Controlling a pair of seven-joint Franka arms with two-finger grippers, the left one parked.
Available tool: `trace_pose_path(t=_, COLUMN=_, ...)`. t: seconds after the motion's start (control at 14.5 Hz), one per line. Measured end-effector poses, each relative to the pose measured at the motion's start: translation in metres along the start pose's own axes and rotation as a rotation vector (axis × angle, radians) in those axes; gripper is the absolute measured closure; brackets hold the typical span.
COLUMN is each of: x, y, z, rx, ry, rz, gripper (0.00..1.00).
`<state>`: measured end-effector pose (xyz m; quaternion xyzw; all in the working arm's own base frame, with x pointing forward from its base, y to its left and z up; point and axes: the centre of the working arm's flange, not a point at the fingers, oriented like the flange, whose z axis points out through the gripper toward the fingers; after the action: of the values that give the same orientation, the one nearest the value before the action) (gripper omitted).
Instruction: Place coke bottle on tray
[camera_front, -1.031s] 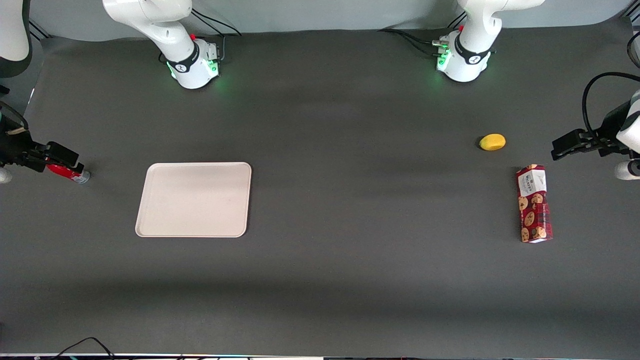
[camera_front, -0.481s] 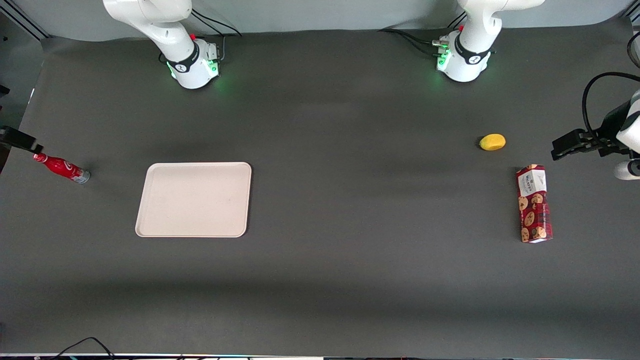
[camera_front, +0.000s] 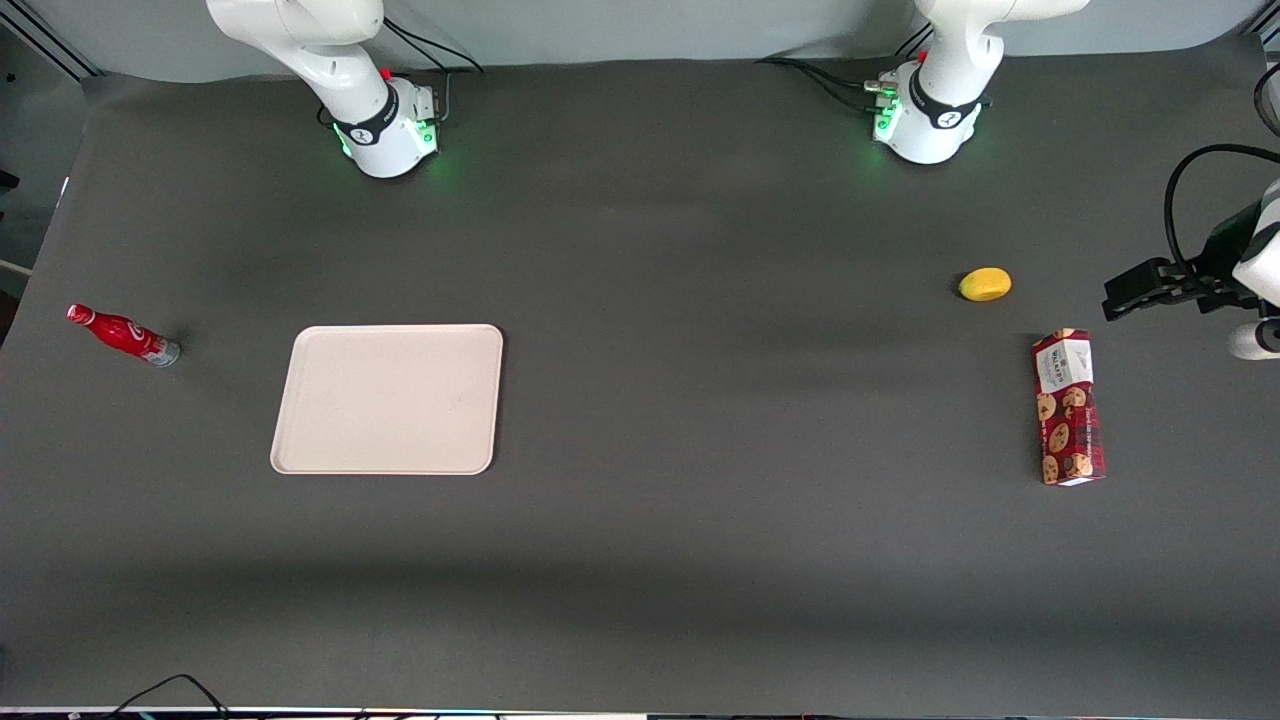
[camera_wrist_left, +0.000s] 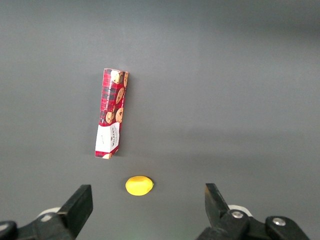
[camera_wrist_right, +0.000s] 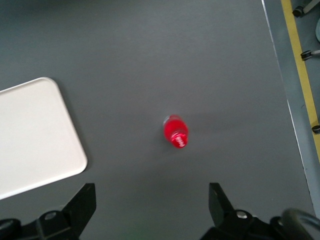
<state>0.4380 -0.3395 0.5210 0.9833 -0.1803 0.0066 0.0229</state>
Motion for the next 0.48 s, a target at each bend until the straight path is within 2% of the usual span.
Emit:
trace_pose_path(t=0.28, x=-0.011, y=0.016, z=0.074, rx=-0.004, ry=0.043, rz=0.043, gripper=0.0)
trace_pose_path(t=0.34, x=-0.014, y=0.015, z=0.091, rx=0.005, ry=0.044, rz=0.054, gripper=0.0)
trace_pose_path(t=0.48, x=-0.021, y=0.016, z=0.118, rx=0.008, ry=0.023, rz=0.07, gripper=0.0)
